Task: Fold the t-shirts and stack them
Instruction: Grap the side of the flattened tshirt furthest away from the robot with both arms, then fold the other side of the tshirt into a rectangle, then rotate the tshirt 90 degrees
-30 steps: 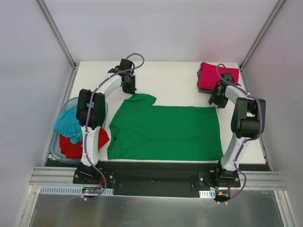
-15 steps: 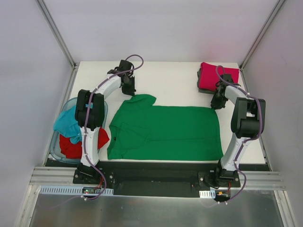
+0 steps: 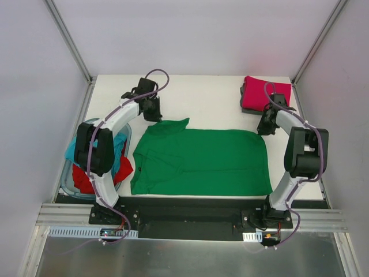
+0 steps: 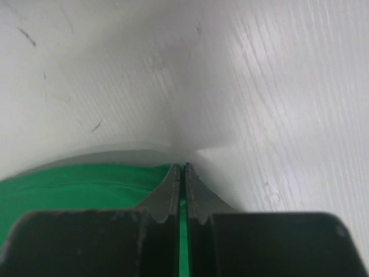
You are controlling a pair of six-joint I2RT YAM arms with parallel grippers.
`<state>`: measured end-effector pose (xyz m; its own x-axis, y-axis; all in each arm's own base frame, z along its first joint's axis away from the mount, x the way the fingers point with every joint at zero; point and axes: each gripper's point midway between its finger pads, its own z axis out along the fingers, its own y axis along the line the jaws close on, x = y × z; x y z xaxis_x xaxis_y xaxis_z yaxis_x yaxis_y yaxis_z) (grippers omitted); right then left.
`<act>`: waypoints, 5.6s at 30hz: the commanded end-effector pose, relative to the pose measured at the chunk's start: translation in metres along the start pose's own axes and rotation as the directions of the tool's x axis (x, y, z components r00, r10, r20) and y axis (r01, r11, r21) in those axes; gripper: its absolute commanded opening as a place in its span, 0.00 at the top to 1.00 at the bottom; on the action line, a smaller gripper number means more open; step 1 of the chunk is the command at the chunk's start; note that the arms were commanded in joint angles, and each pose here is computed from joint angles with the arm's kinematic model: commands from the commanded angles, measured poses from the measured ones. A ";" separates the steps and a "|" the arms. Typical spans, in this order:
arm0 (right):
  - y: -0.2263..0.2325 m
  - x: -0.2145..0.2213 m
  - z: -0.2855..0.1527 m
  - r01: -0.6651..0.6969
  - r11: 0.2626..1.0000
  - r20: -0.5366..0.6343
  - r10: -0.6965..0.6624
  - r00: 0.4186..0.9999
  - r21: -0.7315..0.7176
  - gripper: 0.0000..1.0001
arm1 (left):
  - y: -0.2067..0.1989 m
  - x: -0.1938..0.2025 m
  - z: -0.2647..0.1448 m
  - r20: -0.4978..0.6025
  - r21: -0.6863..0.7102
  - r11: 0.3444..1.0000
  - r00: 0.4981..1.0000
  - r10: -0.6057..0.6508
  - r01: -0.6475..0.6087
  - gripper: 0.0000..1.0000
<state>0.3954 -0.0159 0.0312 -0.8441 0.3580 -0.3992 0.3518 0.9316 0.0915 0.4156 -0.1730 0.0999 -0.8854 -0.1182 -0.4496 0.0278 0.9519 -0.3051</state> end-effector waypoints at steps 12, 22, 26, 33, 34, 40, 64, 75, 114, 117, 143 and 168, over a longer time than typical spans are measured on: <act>-0.017 0.019 -0.069 -0.033 0.999 0.134 0.032 0.991 0.001 0.99 | 0.005 0.084 -0.083 0.126 0.021 0.993 0.985 -0.117 0.115 1.00; -0.025 0.031 -0.084 -0.029 0.999 0.125 0.027 0.992 0.019 0.99 | 0.010 0.134 -0.120 0.151 0.135 0.974 0.968 -0.200 0.180 1.00; -0.031 0.033 -0.090 -0.018 0.999 0.132 0.012 0.991 0.043 0.99 | 0.016 0.149 -0.129 0.140 0.127 0.971 0.966 -0.219 0.202 1.00; -0.031 0.035 -0.089 0.002 0.999 0.127 -0.006 0.992 0.036 0.98 | 0.021 0.177 -0.145 0.098 0.137 0.962 0.963 -0.252 0.237 1.00; -0.031 0.035 -0.089 0.004 0.999 0.129 -0.009 0.992 0.038 0.98 | 0.023 0.180 -0.147 0.099 0.130 0.962 0.962 -0.253 0.239 1.00; -0.032 0.039 -0.086 0.007 0.999 0.119 -0.011 0.993 0.039 0.97 | 0.032 0.202 -0.145 0.070 0.122 0.962 0.965 -0.253 0.244 1.00; -0.026 0.058 -0.123 0.016 0.998 0.226 -0.002 0.974 -0.061 0.14 | 0.008 0.204 -0.163 0.067 0.189 0.967 0.980 -0.185 0.170 0.01; 0.054 0.116 -0.084 0.123 0.898 0.027 -0.123 0.992 -0.422 0.04 | -0.037 0.191 -0.101 -0.055 0.237 0.964 0.993 -0.109 0.119 0.01; 0.036 0.123 -0.091 0.073 0.901 0.080 -0.042 0.996 -0.428 0.04 | -0.042 0.175 -0.090 -0.064 0.185 0.975 0.991 -0.114 0.124 0.01; 0.034 0.124 -0.085 0.063 0.909 0.054 -0.045 0.998 -0.412 0.04 | -0.043 0.164 -0.054 -0.093 0.145 0.976 0.984 -0.153 0.165 0.01; 0.070 0.260 -0.092 -0.031 0.900 -0.308 -0.117 0.944 -0.436 0.04 | -0.135 -0.097 0.168 -0.101 0.360 0.806 0.879 -0.467 0.469 0.01; 0.147 0.262 -0.153 0.359 0.815 0.067 -0.370 0.926 -0.455 0.04 | -0.232 -0.204 0.062 0.268 0.757 0.652 0.885 -0.379 0.050 0.01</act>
<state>0.1183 0.2391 0.0474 -0.9444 -0.1582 -0.2884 -0.2800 0.8466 0.4525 0.6321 -0.3901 0.0834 -0.7183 -0.6050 -0.3435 0.0711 0.4273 -0.9013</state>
